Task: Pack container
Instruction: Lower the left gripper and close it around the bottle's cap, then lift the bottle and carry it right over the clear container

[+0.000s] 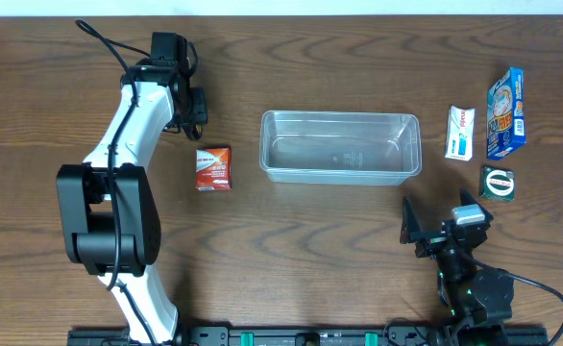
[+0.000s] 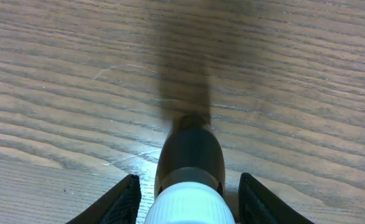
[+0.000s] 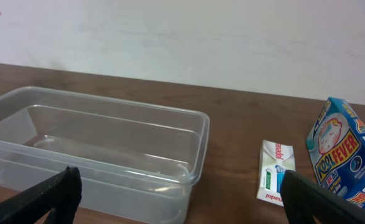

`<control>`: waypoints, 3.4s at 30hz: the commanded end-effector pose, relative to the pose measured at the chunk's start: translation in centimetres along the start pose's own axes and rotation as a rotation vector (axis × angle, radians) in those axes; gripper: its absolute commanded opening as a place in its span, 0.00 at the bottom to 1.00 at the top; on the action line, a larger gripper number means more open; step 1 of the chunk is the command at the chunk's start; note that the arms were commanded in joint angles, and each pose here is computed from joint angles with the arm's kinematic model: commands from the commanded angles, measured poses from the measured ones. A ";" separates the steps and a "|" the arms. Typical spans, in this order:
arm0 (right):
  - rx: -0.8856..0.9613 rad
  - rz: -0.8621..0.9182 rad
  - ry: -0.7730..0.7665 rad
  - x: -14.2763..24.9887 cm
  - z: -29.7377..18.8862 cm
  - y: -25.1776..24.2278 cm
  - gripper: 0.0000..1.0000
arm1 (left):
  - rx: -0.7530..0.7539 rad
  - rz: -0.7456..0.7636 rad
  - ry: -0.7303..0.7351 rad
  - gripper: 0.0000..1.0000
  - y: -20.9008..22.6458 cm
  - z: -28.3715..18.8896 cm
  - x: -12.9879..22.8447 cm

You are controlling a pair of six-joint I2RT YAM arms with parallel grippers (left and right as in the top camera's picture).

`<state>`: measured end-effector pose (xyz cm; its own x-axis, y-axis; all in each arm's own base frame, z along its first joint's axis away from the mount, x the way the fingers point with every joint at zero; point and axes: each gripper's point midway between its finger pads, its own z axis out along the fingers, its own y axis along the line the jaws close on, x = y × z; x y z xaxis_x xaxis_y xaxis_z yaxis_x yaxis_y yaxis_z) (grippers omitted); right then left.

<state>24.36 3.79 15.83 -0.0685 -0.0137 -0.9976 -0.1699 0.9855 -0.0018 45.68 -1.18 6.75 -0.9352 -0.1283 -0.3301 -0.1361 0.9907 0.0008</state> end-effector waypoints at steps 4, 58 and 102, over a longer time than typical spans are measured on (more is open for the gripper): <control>0.015 -0.009 -0.001 0.0 0.0 -0.4 0.99 | -0.007 0.002 0.033 0.51 0.0 1.0 1.0; 0.015 -0.009 -0.001 0.0 0.0 -0.4 0.99 | 0.054 0.036 -0.287 0.27 -4.2 -18.1 -4.1; 0.015 -0.009 -0.001 0.0 0.0 -0.4 0.99 | 0.157 0.123 -0.049 0.27 -16.0 -12.4 7.4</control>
<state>24.36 3.79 15.83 -0.0685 -0.0137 -0.9976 -0.1699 0.9855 -0.0018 37.01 -18.19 15.92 -0.9267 -0.0258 -0.3750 0.0147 0.9944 -0.1048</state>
